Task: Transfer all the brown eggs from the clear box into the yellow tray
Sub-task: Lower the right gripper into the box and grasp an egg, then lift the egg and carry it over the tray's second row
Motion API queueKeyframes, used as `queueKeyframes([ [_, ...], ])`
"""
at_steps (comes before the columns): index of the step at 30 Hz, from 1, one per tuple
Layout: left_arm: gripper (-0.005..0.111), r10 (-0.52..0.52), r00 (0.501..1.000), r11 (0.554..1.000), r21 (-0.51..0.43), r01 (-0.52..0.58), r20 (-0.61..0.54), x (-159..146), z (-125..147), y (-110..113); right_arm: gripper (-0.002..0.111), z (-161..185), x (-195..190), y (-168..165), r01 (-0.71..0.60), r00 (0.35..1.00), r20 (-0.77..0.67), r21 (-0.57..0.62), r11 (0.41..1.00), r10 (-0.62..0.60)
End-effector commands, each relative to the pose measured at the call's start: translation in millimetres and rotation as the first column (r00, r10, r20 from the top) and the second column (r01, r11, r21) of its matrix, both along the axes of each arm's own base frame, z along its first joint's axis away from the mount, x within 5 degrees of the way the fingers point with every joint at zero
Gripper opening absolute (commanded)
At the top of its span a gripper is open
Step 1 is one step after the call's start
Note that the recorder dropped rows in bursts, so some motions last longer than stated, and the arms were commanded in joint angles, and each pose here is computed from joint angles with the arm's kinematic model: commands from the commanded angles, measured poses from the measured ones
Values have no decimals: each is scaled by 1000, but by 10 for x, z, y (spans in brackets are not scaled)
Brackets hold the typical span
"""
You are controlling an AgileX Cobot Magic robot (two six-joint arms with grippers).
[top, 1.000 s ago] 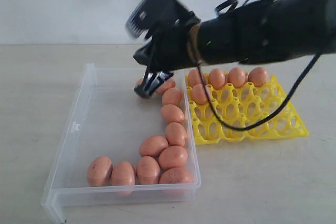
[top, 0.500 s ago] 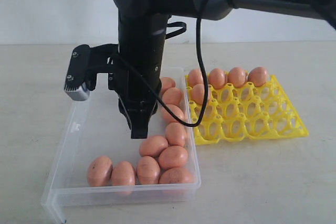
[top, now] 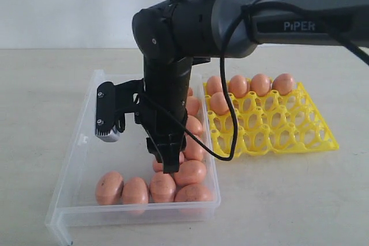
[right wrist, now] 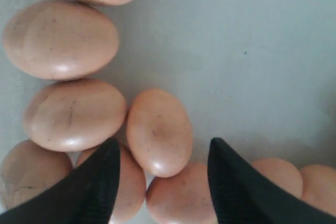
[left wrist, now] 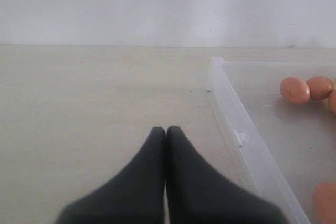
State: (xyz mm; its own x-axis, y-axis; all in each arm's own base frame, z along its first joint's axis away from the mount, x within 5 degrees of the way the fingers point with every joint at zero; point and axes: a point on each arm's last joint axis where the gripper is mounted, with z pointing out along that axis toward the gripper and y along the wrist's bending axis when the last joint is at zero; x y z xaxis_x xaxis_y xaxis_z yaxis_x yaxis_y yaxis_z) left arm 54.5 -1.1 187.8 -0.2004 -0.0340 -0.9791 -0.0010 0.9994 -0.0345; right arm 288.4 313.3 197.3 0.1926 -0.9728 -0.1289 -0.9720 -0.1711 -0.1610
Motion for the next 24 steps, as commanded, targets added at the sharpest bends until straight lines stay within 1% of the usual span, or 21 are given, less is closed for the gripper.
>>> queueKeyframes([
  [1,-4,-4,1000,1000,-6,4,5,2,-3,-3,63,9,59,2,-9,999,52,28,1000,8],
  [2,-4,-4,1000,1000,-6,4,5,2,-3,-3,65,3,66,9,-18,998,59,32,999,16],
  [6,-4,-4,1000,1000,-6,4,5,2,-3,-3,65,-78,87,32,-18,998,59,31,999,16],
  [13,-4,-4,1000,1000,-6,4,5,2,-3,-3,65,-358,77,21,0,1000,-24,-50,999,-2],
  [20,-4,-4,1000,1000,-6,4,5,2,-3,-3,65,-589,128,62,3,1000,-21,-49,999,-4],
  [21,-4,-4,1000,1000,-6,4,5,2,-3,-3,63,-618,136,71,16,1000,-20,-44,999,-17],
  [22,-4,-4,1000,1000,-6,4,5,2,-3,-3,58,-627,139,74,42,999,-21,-39,998,-43],
  [23,-4,-4,1000,1000,-6,4,5,2,-3,-3,49,-639,142,78,84,996,-25,-33,996,-85],
  [24,-4,-4,1000,1000,-6,4,5,2,-3,-3,36,-638,145,81,120,992,-27,-25,992,-121],
])
